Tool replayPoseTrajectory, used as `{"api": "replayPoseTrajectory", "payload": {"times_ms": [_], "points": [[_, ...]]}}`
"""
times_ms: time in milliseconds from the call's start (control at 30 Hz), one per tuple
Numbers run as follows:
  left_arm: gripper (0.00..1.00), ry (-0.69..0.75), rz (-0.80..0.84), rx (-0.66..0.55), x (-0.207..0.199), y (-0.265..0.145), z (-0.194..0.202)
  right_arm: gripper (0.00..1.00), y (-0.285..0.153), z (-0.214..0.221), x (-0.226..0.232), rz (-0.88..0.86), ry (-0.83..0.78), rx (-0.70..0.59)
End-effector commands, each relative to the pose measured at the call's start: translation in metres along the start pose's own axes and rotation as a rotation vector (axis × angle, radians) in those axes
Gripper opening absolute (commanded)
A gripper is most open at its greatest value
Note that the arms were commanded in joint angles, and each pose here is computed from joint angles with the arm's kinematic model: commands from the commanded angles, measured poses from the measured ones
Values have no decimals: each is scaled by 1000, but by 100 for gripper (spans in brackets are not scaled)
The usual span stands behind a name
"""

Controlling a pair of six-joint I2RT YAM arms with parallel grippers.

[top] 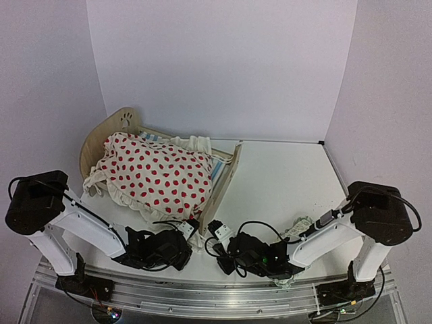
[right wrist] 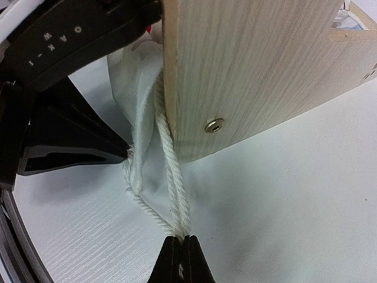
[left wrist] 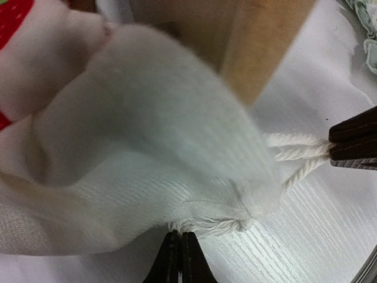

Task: Set up the pet bed
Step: Tie the right ropes of the mattress at the bed frame.

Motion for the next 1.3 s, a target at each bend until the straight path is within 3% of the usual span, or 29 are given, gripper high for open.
{"api": "replayPoseTrajectory", "payload": {"times_ms": [0,367,767,1267], "points": [[0,19,123,-16,-13,5,-7,0,-8,-4,-1,3,20,-18],[0,26,231,-168,-37,-31,-43,0,-15,-5,-4,-3,48,-24],[0,-13,48,-266,-33,-15,-48,0,-27,-5,-8,-37,88,-19],[0,-54,23,-340,-39,-4,-59,0,-30,3,-5,-112,93,33]]}}
Point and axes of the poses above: each gripper's point midway between its finger pads, its own y axis out along the fingers, its own x axis along the line the jaws close on, z = x × y, the point moved 10 cm from there along -y, back along the fingers, and after that the axes turned 12 degrees about y, right-handed, at the moved point
